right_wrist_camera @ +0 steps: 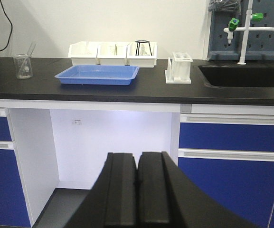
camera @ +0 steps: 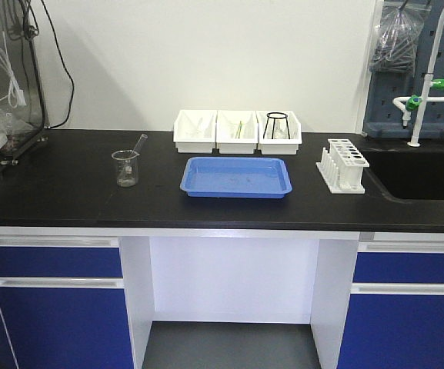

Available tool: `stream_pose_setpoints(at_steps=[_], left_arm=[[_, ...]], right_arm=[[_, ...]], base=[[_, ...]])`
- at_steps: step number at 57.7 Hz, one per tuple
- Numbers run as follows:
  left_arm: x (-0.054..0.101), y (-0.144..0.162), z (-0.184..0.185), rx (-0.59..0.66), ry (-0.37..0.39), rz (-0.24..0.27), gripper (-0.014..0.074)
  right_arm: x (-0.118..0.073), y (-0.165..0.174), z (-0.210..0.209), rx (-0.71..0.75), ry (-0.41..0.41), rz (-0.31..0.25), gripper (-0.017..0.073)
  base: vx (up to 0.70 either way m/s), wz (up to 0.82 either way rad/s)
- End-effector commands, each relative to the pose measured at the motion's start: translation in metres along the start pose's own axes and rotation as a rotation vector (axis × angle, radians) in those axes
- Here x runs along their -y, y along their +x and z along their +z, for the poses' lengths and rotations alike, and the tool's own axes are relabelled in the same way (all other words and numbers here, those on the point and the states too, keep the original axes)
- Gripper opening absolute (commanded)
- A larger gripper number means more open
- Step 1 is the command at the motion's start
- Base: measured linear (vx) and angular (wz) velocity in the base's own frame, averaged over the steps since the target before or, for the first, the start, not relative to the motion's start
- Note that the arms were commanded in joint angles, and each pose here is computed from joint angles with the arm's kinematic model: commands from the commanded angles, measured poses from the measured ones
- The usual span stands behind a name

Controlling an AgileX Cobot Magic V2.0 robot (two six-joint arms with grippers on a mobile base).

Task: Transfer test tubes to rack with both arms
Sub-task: 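Drive the base forward toward the bench with the blue tray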

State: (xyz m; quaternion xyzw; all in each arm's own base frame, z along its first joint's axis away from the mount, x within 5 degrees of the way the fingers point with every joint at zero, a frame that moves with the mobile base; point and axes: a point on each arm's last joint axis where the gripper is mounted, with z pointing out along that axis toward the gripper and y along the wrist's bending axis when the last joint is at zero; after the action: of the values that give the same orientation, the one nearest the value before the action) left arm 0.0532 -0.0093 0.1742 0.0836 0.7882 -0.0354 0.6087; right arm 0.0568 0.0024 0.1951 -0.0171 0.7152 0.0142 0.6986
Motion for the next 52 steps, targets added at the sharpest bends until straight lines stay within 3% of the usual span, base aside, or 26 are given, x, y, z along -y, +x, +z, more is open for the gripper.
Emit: stream_pose_setpoints(at_steps=[1,52], left_arm=[[-0.0002,0.0007,0.0012,0.072,-0.007,-0.009,-0.0020],[-0.0002,0.0007,0.0012,0.072,-0.007,-0.009,-0.0020]], right_arm=[[-0.0002,-0.0038,-0.0003,0.074,-0.002,-0.009,-0.0007],[-0.0002,-0.0038,-0.0003,0.074,-0.002,-0.010,-0.0007]], base=[[0.00,0.00],[0.02,0.01]])
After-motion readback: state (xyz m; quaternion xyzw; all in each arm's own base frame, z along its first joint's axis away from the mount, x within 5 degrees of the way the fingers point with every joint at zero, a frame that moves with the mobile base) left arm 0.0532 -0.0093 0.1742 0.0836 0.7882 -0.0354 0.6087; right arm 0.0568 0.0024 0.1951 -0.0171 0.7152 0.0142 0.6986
